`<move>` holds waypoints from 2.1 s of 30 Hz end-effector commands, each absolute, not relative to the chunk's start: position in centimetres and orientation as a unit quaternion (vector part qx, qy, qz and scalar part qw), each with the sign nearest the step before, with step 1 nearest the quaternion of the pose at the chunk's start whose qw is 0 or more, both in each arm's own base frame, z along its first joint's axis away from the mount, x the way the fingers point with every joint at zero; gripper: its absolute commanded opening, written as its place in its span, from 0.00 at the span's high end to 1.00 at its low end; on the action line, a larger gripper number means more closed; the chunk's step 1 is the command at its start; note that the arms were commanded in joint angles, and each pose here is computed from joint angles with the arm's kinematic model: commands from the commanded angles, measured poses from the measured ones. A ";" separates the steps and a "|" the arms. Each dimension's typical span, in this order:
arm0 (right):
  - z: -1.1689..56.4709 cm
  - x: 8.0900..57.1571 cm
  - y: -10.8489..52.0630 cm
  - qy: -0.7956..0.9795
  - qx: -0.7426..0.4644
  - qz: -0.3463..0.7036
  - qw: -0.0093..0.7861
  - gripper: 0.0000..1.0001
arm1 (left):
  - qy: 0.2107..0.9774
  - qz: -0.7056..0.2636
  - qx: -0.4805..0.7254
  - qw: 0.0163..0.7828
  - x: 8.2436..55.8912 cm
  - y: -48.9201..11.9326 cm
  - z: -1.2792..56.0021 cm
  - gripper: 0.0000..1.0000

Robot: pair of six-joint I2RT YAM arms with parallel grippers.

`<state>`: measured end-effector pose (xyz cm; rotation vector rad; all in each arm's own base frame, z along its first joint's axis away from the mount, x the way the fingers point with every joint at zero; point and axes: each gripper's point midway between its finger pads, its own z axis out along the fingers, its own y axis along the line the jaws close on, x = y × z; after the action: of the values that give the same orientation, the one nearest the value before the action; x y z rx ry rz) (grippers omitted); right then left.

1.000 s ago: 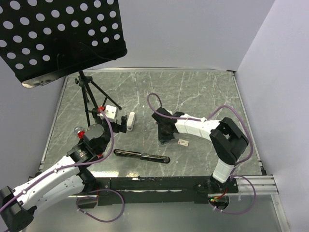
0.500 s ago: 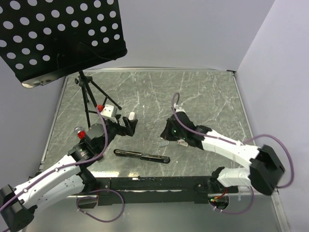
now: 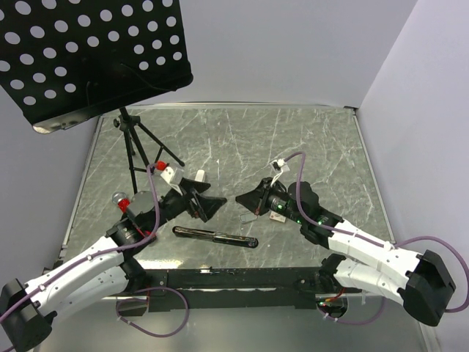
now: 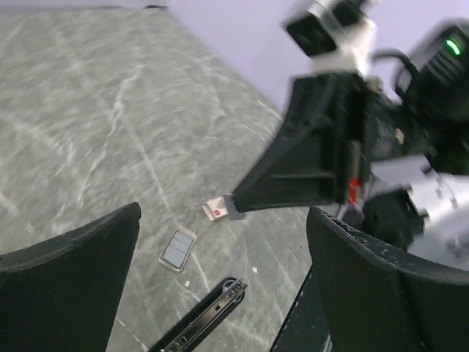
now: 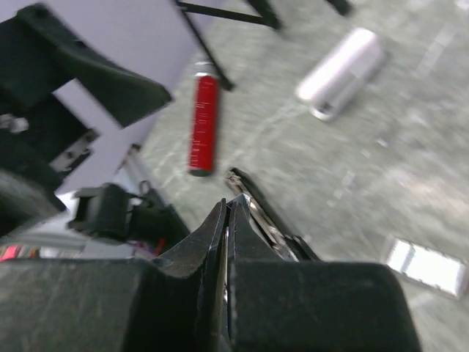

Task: Load the staples into the stapler

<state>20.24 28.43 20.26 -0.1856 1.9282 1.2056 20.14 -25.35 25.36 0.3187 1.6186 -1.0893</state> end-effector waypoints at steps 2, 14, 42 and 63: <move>25.9 18.0 30.4 0.683 -0.165 0.560 0.440 1.00 | 0.547 -0.458 0.356 0.604 15.8 -26.7 28.4 0.01; 28.8 14.5 32.1 0.635 -0.264 0.612 0.390 1.00 | 0.425 -0.286 0.559 0.651 14.7 -25.0 27.2 0.09; 29.9 13.8 32.9 0.615 -0.275 0.640 0.369 1.00 | 0.409 -0.300 0.560 0.655 14.2 -27.7 28.0 0.57; 28.9 14.8 32.9 0.648 -0.247 0.623 0.363 0.95 | 0.418 -0.304 0.556 0.651 14.1 -27.6 28.1 0.79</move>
<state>14.07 32.61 26.39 -0.6631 1.7292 1.6217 14.33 -27.40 25.29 1.2957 1.0152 -0.6833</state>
